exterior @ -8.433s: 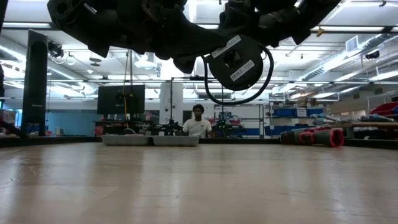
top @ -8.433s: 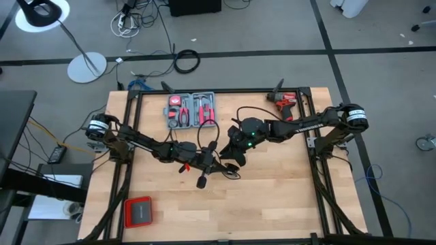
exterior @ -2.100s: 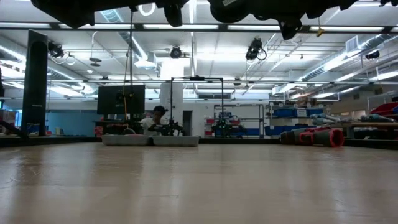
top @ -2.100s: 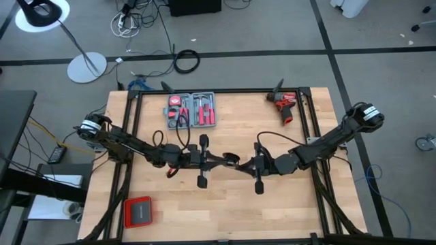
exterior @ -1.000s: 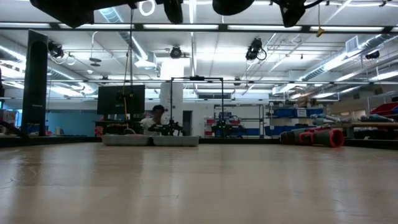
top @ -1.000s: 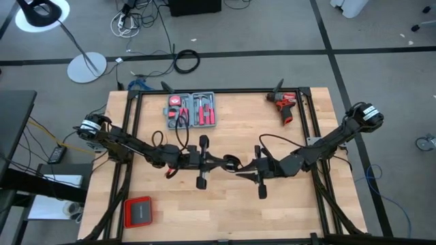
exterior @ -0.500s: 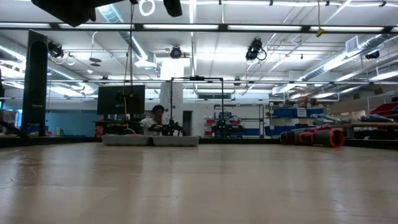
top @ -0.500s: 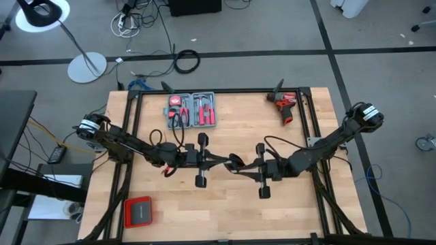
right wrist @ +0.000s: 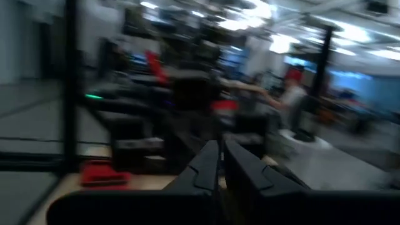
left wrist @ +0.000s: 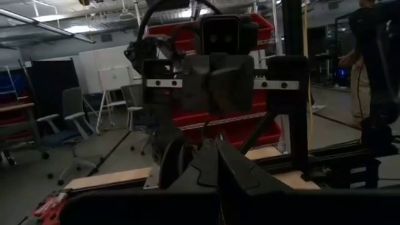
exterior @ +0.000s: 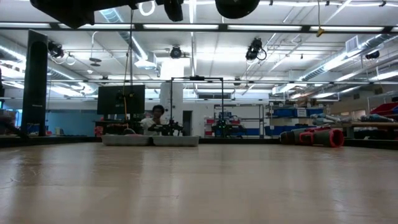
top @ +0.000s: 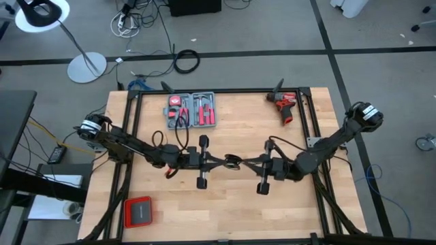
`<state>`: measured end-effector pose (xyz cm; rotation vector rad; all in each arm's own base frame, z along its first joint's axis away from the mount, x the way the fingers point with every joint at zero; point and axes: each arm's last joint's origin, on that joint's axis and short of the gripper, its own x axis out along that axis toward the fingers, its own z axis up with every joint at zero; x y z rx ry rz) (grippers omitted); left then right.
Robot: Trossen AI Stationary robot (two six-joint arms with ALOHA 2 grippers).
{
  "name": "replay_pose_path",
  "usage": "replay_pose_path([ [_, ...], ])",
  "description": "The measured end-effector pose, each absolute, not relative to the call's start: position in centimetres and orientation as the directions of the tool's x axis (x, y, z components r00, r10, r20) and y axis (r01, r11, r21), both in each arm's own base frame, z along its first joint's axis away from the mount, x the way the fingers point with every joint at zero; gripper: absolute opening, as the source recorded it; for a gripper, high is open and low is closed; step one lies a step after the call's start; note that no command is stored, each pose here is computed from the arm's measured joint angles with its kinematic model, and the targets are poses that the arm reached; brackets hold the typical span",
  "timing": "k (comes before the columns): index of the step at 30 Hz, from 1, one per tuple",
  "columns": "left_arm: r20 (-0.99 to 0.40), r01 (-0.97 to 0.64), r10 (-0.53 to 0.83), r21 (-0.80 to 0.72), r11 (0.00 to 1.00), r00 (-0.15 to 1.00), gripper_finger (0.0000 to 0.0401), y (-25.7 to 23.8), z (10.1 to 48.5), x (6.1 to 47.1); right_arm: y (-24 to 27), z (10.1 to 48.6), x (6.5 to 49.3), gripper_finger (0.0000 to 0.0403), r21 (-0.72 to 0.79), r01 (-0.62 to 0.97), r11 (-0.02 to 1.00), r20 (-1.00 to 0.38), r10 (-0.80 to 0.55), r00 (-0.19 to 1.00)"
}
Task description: Coil cords
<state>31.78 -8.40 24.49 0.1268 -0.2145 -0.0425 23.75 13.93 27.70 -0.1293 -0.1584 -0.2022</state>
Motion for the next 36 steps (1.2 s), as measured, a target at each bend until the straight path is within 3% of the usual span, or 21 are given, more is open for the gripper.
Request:
replay_pose_path([
  [6,0.188,0.029,-0.055,0.139,0.990,0.981,0.0000,-8.4,24.3,31.8,15.1,27.2,22.3,0.0018,-0.105,0.404,0.909,0.095,-0.395,0.914],
  [11,0.191,0.006,-0.036,0.153,0.988,0.981,0.0000,-8.3,24.3,31.8,15.4,26.8,21.9,0.0018,-0.104,0.450,0.887,0.059,-0.446,0.893],
  [18,0.195,-0.021,-0.009,0.151,0.988,0.981,0.0000,-8.3,24.4,31.8,15.9,25.7,21.6,0.0024,-0.233,0.446,0.864,0.005,-0.458,0.889],
  [29,0.190,-0.122,0.100,0.105,0.987,0.977,0.0000,-8.2,24.4,31.7,18.0,27.5,19.4,0.0087,-0.501,0.558,0.662,0.001,-0.644,0.765],
  [36,0.193,-0.170,0.167,-0.002,0.985,0.967,0.0000,-8.1,24.5,31.7,17.9,27.4,19.4,0.0120,-0.563,0.542,0.624,0.000,-0.656,0.755],
])
